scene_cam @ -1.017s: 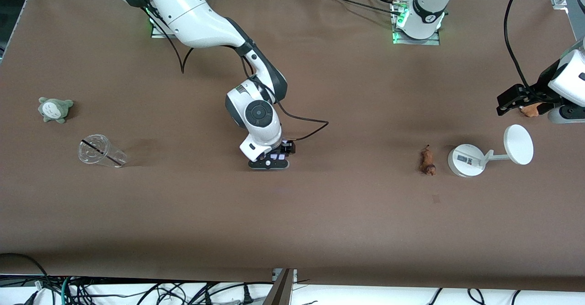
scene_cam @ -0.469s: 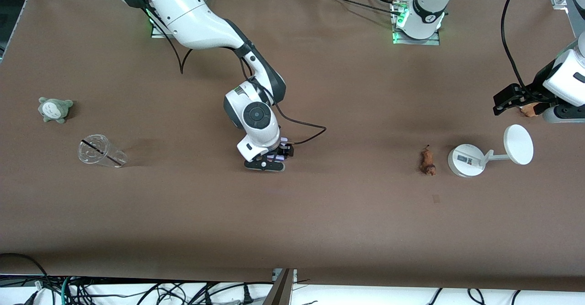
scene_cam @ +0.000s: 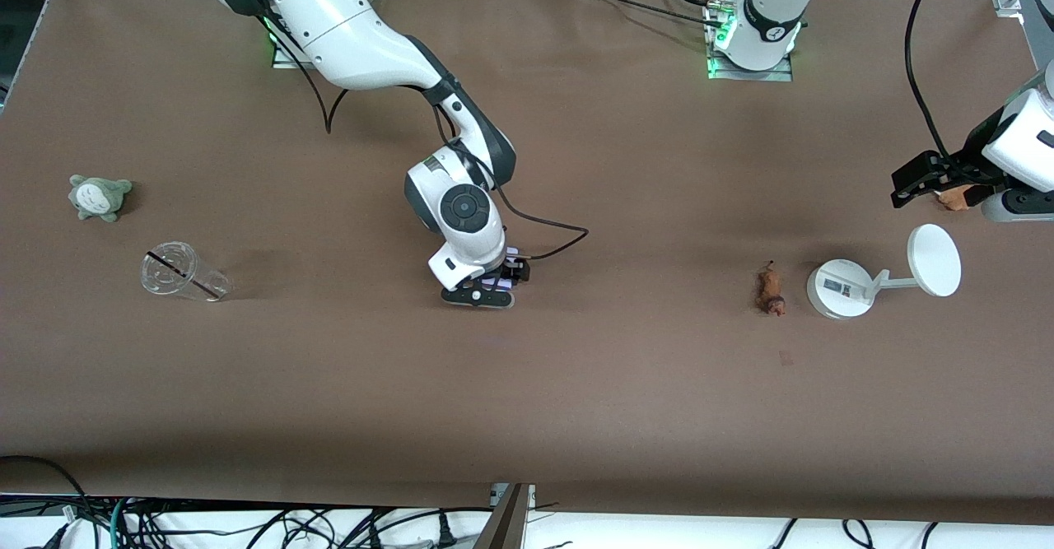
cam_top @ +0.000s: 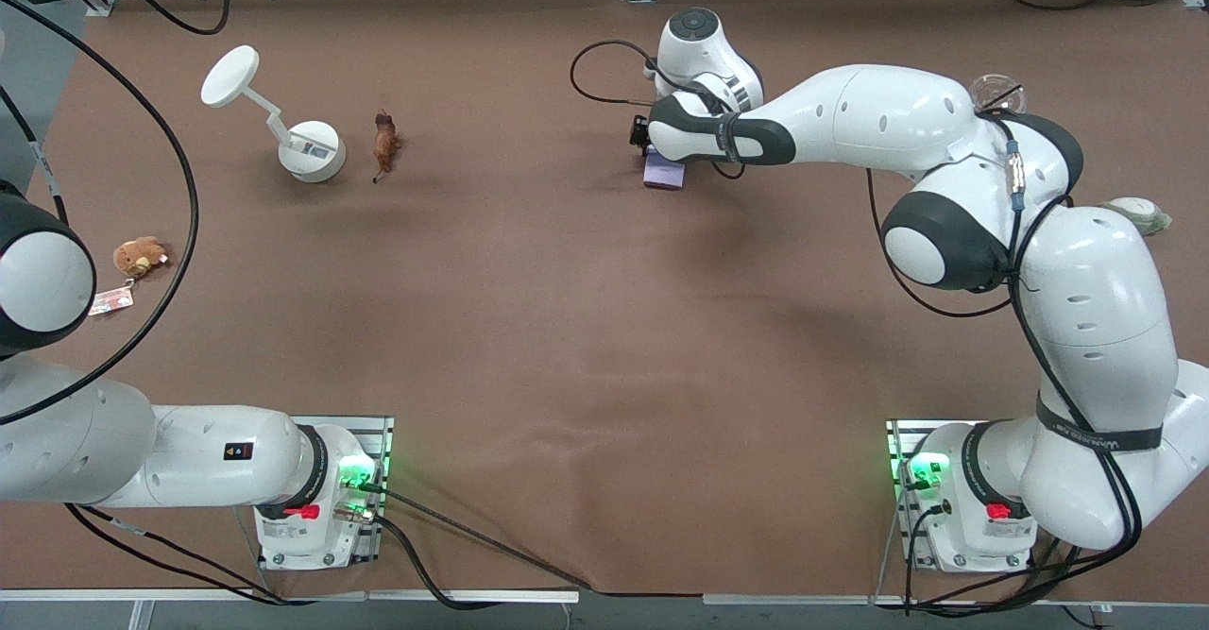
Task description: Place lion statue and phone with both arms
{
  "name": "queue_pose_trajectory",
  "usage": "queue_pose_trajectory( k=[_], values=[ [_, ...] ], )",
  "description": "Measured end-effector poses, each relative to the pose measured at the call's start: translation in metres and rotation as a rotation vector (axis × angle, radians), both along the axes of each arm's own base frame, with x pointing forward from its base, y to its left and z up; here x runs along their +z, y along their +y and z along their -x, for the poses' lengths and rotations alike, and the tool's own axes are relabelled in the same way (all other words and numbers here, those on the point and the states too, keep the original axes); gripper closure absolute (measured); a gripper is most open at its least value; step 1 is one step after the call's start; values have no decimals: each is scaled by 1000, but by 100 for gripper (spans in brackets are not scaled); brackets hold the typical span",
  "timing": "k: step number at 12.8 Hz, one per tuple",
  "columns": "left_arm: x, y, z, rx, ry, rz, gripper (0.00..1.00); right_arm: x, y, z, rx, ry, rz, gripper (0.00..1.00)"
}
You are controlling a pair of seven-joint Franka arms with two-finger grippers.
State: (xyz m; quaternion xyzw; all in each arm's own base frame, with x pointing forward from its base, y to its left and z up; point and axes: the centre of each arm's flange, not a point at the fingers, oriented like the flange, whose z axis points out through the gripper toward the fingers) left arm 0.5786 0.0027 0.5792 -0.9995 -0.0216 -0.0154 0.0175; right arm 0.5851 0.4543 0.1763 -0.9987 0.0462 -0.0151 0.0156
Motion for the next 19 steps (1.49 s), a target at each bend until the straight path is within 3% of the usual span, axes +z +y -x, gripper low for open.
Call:
queue_pose_trajectory(
  k=[5,6,10,16,19],
  values=[
    [0,0,0,0,0,0,0,-2,1,1,-5,3,1,5],
    [0,0,0,0,0,0,0,-2,1,1,-5,2,0,15],
    [0,0,0,0,0,0,0,14,-11,-16,-22,-13,-3,16],
    [0,0,0,-1,-2,0,0,129,-94,-50,113,97,75,16],
    [2,0,0,-1,-5,0,0,154,-143,-62,138,114,76,16]
  ],
)
